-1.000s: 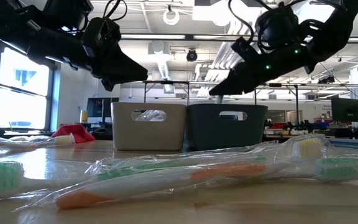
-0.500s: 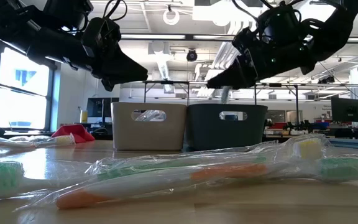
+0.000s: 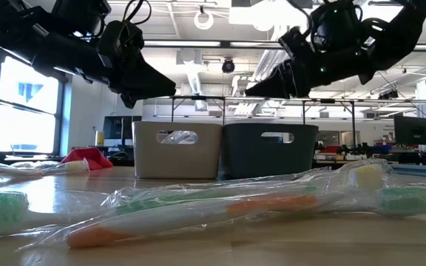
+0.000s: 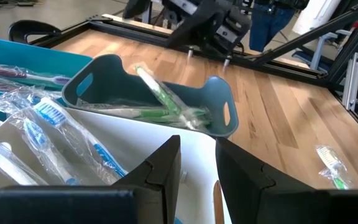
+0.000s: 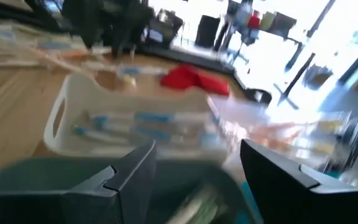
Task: Pick & Place Toothbrushes
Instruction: Put the green toothbrush into the blue bin, then put the blue toothbrush into the blue bin
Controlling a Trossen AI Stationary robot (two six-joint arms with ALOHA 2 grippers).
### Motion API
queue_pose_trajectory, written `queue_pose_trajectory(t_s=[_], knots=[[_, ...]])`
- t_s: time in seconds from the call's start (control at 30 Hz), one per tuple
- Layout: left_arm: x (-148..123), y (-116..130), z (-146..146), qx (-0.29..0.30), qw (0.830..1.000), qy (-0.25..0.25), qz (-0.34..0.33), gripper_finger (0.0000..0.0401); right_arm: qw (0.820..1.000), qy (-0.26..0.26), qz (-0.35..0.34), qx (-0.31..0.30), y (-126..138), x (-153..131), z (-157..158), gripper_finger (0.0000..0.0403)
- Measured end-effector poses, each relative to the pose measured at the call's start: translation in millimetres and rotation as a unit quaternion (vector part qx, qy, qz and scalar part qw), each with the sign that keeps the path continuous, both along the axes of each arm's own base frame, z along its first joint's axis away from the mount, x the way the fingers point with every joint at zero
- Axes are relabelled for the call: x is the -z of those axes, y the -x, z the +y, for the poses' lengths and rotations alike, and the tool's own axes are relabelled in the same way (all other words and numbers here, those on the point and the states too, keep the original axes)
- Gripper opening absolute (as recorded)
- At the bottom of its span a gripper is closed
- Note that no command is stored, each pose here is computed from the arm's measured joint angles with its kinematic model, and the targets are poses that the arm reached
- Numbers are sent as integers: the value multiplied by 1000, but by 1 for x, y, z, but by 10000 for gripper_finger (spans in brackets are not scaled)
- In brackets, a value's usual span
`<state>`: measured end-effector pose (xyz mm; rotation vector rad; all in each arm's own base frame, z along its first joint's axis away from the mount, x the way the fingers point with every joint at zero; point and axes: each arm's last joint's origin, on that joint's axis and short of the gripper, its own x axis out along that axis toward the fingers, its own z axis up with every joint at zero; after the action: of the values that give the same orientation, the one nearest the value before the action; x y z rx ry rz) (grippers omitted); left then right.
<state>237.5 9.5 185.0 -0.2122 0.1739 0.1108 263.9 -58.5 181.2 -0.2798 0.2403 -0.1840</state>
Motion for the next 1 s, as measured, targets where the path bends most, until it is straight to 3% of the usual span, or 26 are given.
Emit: queue_pose_trajectory(t_s=[0.2, 0.53, 0.83, 1.0], knots=[[0, 0, 0, 0, 1000, 0, 1, 100, 999, 30, -32, -3, 0, -9, 0, 228], [0, 0, 0, 0, 1000, 1, 0, 100, 998, -52, -43, -20, 11, -27, 16, 227], [0, 0, 0, -1, 1000, 4, -1, 100, 983, -122, -53, -126, 13, -34, 40, 227], [0, 0, 0, -13, 998, 66, -6, 100, 979, -124, -50, -151, 12, -34, 50, 227]])
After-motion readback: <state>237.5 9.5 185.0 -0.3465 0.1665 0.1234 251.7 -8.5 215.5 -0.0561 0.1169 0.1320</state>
